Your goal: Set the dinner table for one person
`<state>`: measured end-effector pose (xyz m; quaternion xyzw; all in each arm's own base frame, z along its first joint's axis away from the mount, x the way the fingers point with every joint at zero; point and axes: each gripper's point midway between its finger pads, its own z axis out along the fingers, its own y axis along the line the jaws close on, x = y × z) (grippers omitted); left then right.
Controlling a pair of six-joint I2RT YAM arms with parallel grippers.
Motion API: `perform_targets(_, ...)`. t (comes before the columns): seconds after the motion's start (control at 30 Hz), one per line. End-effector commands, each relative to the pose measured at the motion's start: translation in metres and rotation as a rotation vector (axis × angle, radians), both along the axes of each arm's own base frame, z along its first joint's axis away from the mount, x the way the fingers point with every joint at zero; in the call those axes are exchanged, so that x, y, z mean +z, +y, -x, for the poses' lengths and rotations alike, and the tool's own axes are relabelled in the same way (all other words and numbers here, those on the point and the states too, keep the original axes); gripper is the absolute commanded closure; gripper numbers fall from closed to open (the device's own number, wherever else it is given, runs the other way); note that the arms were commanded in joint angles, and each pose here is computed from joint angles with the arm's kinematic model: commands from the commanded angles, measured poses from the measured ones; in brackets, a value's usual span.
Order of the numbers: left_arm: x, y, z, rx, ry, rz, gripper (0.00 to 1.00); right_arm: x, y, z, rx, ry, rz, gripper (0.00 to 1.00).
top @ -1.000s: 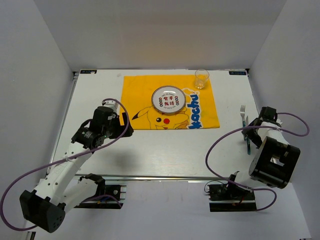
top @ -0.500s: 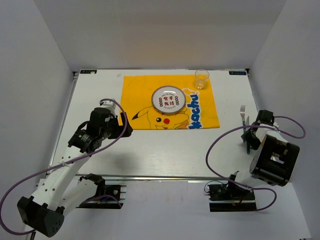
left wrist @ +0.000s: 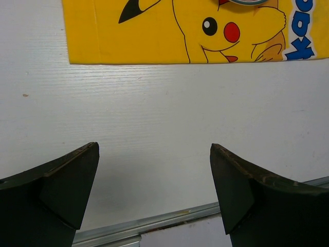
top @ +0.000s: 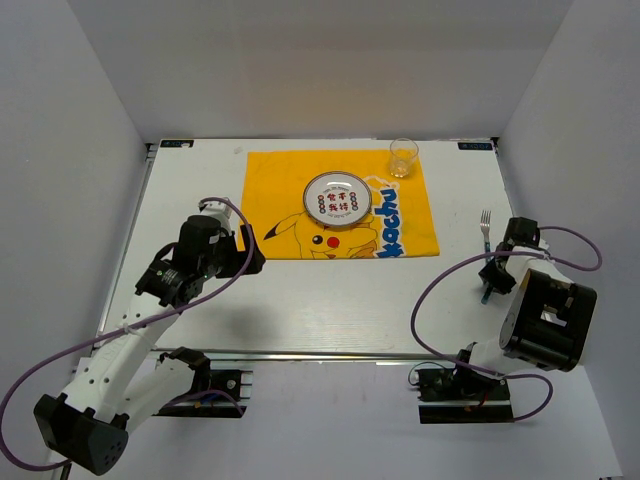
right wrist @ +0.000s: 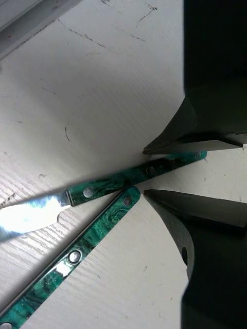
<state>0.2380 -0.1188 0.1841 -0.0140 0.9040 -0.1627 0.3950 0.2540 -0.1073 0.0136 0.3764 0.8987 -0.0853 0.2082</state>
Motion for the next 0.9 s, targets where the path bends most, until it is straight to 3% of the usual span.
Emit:
perform_targets(0.0,0.008,0.001,0.000,0.001,-0.034,0.004,0.02,-0.013,0.016,0.015,0.042,0.074,-0.043,0.60)
perform_targets(0.3,0.008,0.002,-0.001,0.008,-0.029,-0.002,0.02,-0.013,0.019,0.018,0.050,0.093,-0.025,0.72)
perform_targets(0.33,0.008,0.002,-0.001,0.008,-0.029,-0.002,0.02,-0.013,0.019,0.017,0.050,0.089,-0.024,0.81)
perform_targets(0.57,0.009,0.004,-0.001,0.016,-0.033,-0.003,0.02,-0.012,0.020,0.020,0.037,0.088,-0.027,0.88)
perform_targets(0.6,0.009,0.004,-0.001,0.015,-0.034,-0.004,0.02,-0.011,0.020,0.022,0.034,0.089,-0.025,0.99)
perform_targets(0.87,0.007,0.003,-0.001,0.013,-0.026,-0.005,0.02,0.006,0.016,0.025,-0.009,0.056,0.006,1.00)
